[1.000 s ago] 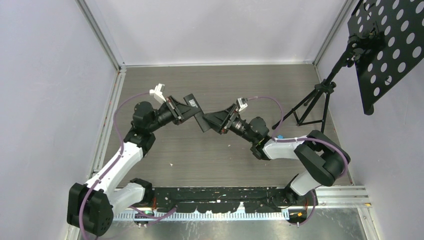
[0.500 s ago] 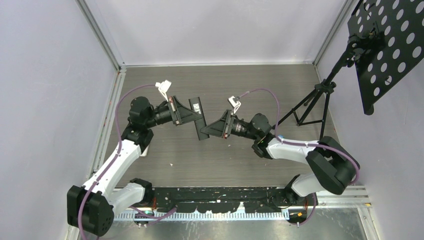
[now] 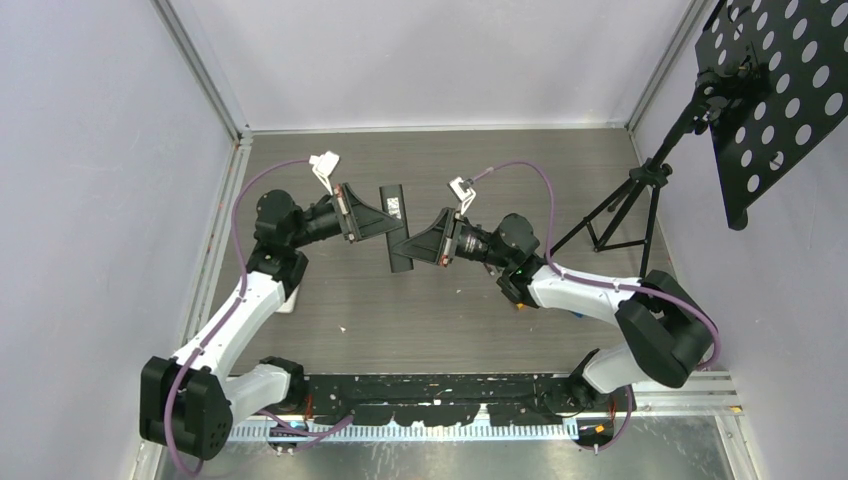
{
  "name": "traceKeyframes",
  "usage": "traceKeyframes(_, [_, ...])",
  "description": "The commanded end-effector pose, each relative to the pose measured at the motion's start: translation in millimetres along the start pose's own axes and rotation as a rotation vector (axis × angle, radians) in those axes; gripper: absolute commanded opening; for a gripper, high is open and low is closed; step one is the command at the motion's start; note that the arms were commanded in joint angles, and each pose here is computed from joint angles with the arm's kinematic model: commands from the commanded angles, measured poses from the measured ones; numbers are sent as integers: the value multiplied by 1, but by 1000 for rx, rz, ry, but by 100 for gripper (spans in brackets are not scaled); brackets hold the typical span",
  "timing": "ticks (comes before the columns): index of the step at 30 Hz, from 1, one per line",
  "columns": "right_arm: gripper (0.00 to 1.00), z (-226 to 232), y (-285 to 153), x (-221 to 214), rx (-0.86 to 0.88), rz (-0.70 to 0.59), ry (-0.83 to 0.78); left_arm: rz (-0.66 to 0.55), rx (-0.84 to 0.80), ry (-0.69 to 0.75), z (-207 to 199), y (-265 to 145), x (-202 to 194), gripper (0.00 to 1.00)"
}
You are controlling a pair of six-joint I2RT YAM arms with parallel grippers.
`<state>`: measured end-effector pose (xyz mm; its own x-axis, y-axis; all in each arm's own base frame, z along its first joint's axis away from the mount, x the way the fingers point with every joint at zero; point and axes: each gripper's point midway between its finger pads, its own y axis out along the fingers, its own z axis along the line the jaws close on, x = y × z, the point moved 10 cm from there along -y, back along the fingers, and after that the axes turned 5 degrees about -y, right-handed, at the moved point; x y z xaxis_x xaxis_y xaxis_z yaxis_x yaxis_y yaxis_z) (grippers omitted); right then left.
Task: Load the batteries into the remote control
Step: Place the remote control at the center of the board.
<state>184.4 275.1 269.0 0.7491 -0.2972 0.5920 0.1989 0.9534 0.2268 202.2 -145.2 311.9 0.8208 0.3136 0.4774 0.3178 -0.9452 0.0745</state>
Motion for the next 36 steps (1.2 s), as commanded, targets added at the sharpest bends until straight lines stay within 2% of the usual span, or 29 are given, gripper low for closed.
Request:
traceKeyframes(1, [3, -5, 10, 17, -70, -137, -6, 72, -63, 30, -13, -1, -7, 0])
traceKeyframes(3, [0, -6, 9, 19, -117, -148, -22, 65, 5, 21, -7, -1, -8, 4])
traceKeyframes(6, [0, -11, 4, 20, -225, -138, -62, 25, 137, 53, 0, -5, -8, 26])
traceKeyframes(9, [0, -15, -4, 21, -374, -125, -112, -38, 336, 71, 11, -12, -7, 62])
traceKeyframes(11, [0, -21, -11, 22, -499, -100, -158, -97, 467, 56, 16, -19, -6, 94])
traceKeyframes(12, [0, -29, -18, 21, -607, -78, -187, -113, 493, 67, 17, -22, -5, 99])
traceKeyframes(15, [0, -43, -31, 27, -867, -19, -277, -160, 592, 74, 20, -29, -4, 100])
traceKeyframes(19, [0, -64, -45, 44, -1225, 58, -402, -212, 838, 64, 33, -43, -3, 100])
traceKeyframes(21, [0, -78, -50, 53, -1386, 107, -446, -207, 942, 60, 39, -49, -3, 100])
traceKeyframes(25, [0, -112, -61, 76, -1647, 181, -506, -171, 1038, 60, 46, -55, -5, 100])
traceKeyframes(30, [0, -154, -73, 102, -1858, 294, -486, -172, 1121, 75, 53, -62, -8, 100])
traceKeyframes(36, [0, -195, -91, 109, -2009, 413, -492, -131, 1189, 61, 66, -64, -9, 100])
